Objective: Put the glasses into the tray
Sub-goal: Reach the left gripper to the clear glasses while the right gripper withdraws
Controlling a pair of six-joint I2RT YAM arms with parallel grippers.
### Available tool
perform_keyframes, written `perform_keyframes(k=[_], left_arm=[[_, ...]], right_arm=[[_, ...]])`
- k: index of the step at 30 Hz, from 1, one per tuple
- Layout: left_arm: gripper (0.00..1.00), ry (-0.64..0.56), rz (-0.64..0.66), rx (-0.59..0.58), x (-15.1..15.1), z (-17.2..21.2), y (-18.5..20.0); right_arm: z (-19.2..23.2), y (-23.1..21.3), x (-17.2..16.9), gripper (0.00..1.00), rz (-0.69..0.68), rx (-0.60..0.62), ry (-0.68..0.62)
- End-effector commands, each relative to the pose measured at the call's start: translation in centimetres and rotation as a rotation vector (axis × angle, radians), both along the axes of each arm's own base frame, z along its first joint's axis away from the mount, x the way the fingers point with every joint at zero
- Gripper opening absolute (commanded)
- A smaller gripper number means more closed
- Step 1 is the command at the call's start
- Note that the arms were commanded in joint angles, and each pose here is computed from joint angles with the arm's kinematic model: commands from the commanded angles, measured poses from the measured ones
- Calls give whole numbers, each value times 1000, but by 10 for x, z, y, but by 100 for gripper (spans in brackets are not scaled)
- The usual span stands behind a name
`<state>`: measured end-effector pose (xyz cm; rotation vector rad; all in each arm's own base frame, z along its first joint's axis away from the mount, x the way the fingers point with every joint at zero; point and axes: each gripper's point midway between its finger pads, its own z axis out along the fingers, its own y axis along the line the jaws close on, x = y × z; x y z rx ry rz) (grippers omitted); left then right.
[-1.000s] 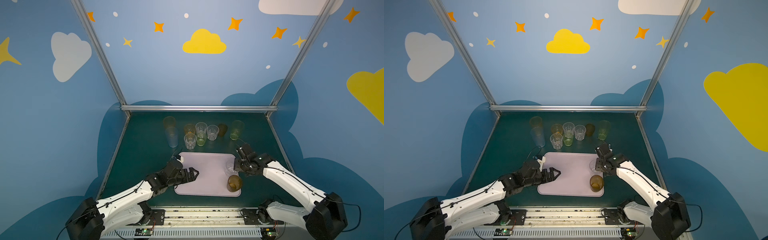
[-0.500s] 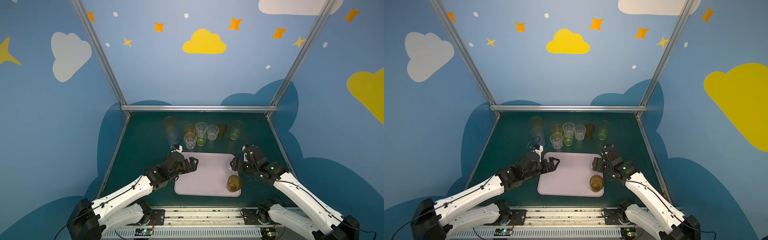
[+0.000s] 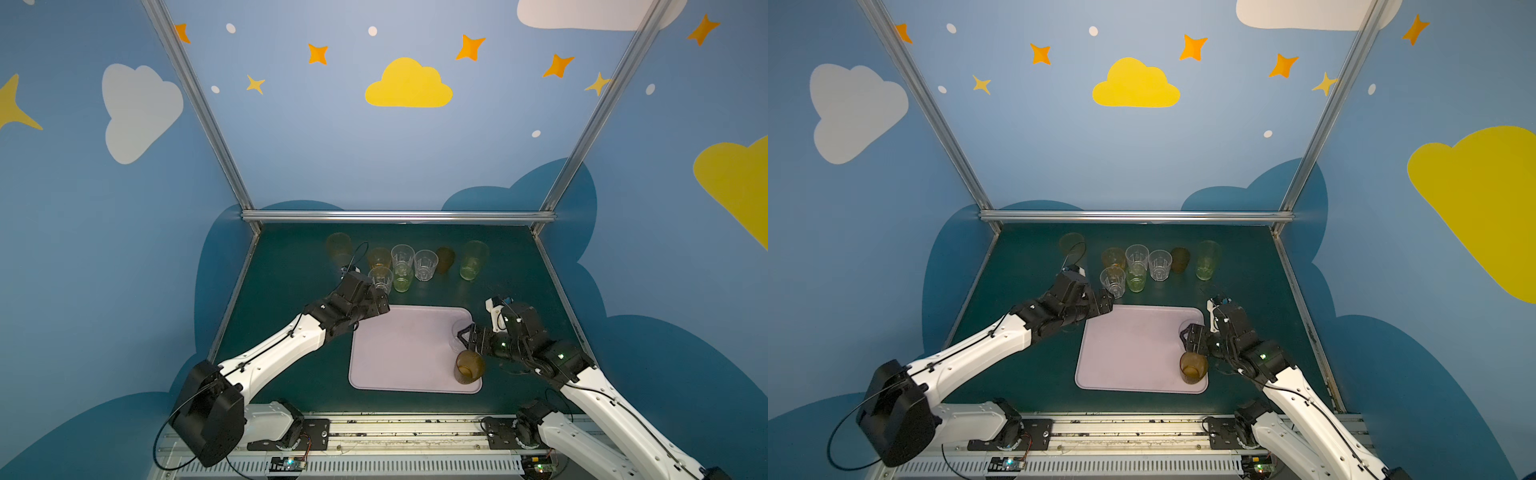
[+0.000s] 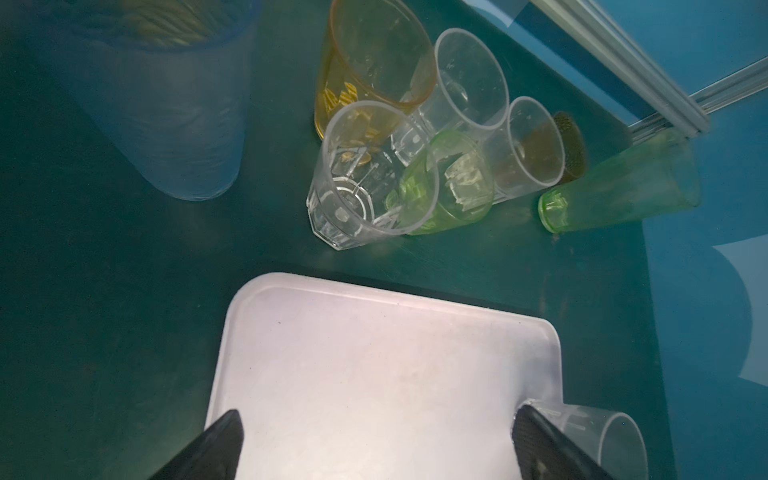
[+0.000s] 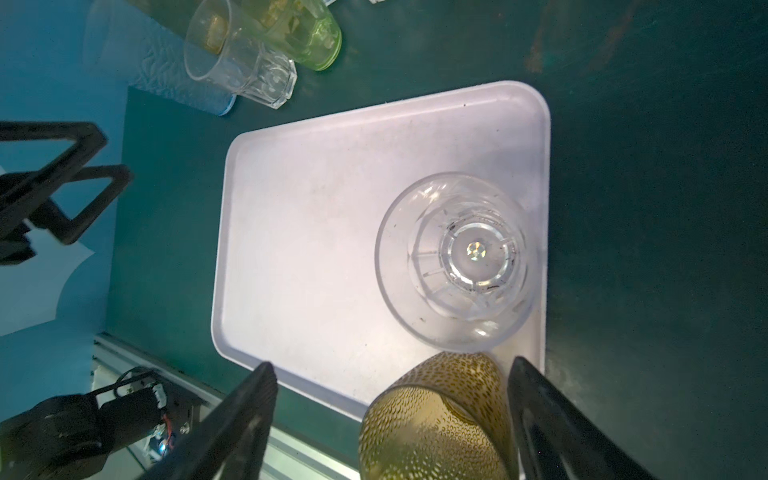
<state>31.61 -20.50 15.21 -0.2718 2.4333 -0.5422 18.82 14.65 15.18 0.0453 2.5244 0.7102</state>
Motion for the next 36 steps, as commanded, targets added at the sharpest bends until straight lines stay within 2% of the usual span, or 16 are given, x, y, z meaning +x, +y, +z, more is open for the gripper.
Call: perform_keyframes(k=[1,2,4,6,11,15,18,25,28,34,36], left_arm=[[95,28,-11,81,7,-6,2],[92,36,-12,93,9,-8,1],[78,49,-23,118,15,-13,-2],[70,66,-12,139,20,-18,-2],[43,90,10,168,29,-28,-4],[37,125,34,215,34,-36,-2],[44,135,66,241,36,-38,3],[40,138,128,257,52,-35,9],[36,140,146,257,61,-34,11],[35,135,163,264,74,-29,19],[27,138,156,273,78,-30,20]], right_arm=[[-7,-3,-14,86,10,20,27],[-6,-4,-15,86,13,22,21],[-6,-5,-19,86,25,26,11],[-3,-6,-22,86,30,27,1],[6,-5,-26,86,51,52,-27],[9,-5,-28,86,56,60,-34],[7,-6,-29,86,56,55,-26],[-1,-8,-33,86,50,49,-4],[-3,-10,-35,86,46,47,1],[-4,-14,-38,86,43,34,0],[-4,-15,-38,86,39,30,0]])
